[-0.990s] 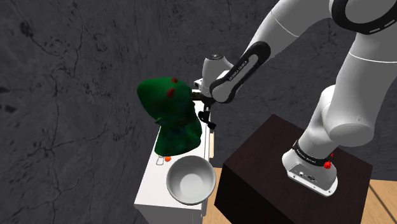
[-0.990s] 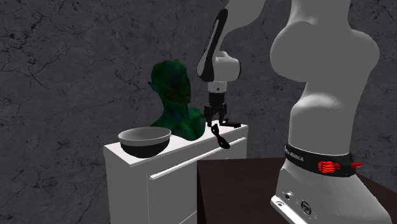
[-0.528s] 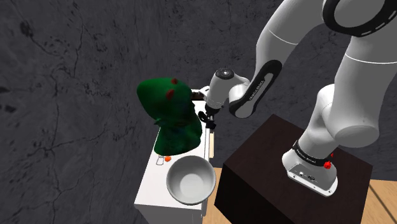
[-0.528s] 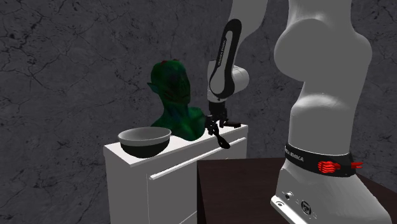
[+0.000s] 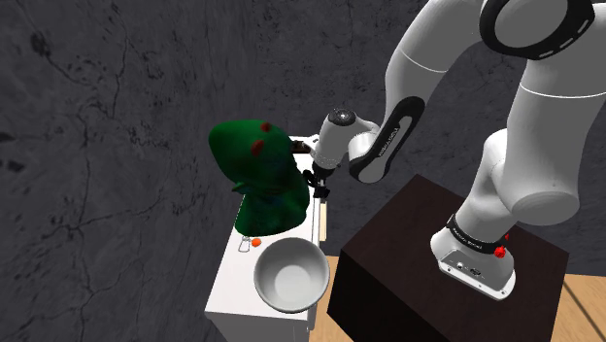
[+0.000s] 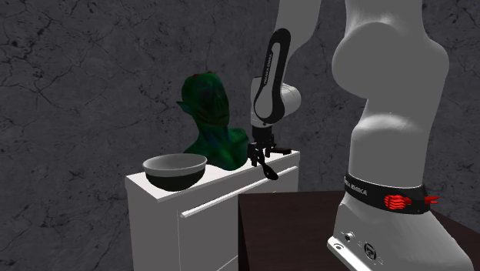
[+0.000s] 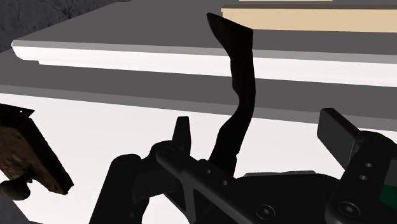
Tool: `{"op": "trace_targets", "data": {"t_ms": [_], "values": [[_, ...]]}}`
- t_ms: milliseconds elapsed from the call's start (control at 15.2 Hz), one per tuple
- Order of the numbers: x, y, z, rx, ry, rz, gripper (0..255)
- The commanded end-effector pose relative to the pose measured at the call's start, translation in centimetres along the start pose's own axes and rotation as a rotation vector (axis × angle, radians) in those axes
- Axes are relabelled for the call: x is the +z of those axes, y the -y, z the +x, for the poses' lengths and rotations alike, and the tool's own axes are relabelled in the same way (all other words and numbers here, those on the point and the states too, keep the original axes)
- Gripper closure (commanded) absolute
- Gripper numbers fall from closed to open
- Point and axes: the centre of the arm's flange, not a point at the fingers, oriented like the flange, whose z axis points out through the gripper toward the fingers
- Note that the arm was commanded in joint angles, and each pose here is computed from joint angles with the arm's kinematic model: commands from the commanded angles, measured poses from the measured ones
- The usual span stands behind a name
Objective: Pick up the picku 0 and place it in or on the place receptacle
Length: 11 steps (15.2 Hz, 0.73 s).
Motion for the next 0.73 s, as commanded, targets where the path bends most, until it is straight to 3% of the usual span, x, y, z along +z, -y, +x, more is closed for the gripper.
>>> {"op": "trace_targets", "data": {"t_ms": [0,66,660], "values": [[0.0,0.0,0.0,0.0,0.0,0.0,0],[0.0,0.0,0.0,0.0,0.0,0.0,255],[0.01,0.0,0.0,0.0,0.0,0.0,255]]}}
